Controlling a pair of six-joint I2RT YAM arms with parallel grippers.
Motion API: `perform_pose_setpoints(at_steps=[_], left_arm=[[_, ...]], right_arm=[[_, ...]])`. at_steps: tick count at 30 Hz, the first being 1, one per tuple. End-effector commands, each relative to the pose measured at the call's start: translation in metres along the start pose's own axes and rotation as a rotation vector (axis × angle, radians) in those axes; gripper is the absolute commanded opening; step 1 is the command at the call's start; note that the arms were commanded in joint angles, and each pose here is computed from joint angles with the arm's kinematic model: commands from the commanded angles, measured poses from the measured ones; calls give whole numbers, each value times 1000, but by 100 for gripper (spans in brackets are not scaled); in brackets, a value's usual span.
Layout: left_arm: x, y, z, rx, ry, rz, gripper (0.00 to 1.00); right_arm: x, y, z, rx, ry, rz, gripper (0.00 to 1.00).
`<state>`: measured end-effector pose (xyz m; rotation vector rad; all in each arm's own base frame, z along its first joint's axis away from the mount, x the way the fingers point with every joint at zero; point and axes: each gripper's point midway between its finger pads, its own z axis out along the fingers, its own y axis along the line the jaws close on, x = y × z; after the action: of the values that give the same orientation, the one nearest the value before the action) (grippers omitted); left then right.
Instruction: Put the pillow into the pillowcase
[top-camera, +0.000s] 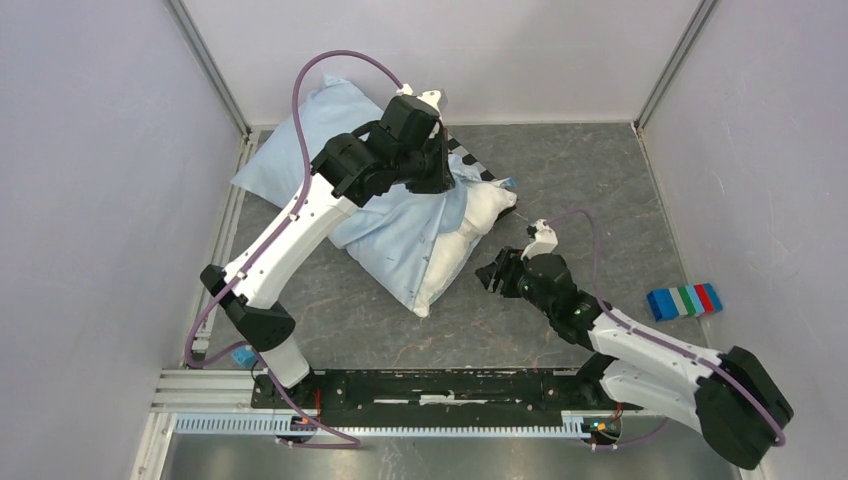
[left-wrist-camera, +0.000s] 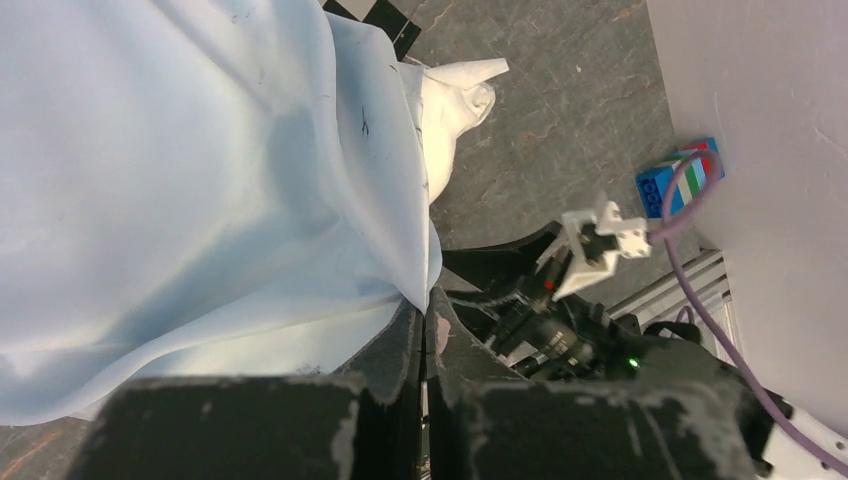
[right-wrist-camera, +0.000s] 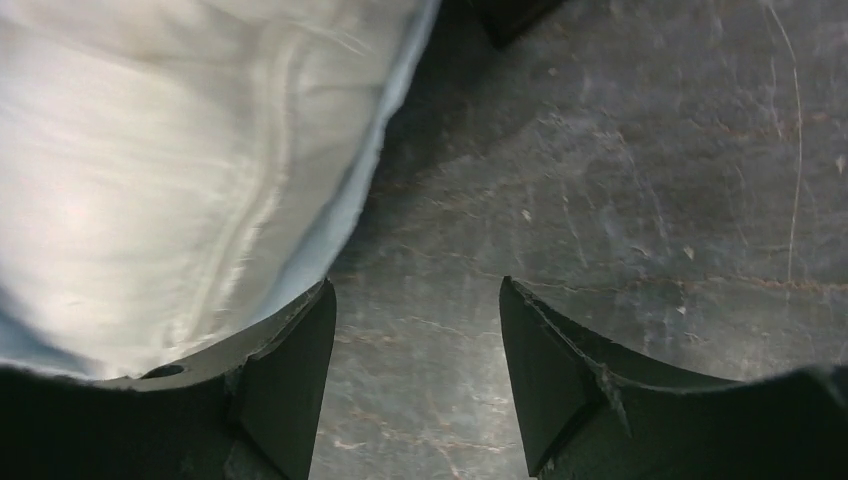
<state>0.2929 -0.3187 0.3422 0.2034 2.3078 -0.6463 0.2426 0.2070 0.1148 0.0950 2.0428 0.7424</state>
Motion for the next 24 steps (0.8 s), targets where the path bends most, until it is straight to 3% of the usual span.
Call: perform_pose_setpoints(at_steps=[1,16,22,24], left_arm=[[-32,-24,-18,101,-110,-48,2],[-34,-21,-26,94,-126,-32,2],[-36,-23,-27,100,-128,-33,2],[-36,-24,-28,104,-129,-37,2]], right_arm=[[-4,8,16,-66,-23,54,67],[-1,19,43,-99,-18,118,69],[0,18,62,-69,-7,131,55],[-3,19,67,-71,-19,137,55]])
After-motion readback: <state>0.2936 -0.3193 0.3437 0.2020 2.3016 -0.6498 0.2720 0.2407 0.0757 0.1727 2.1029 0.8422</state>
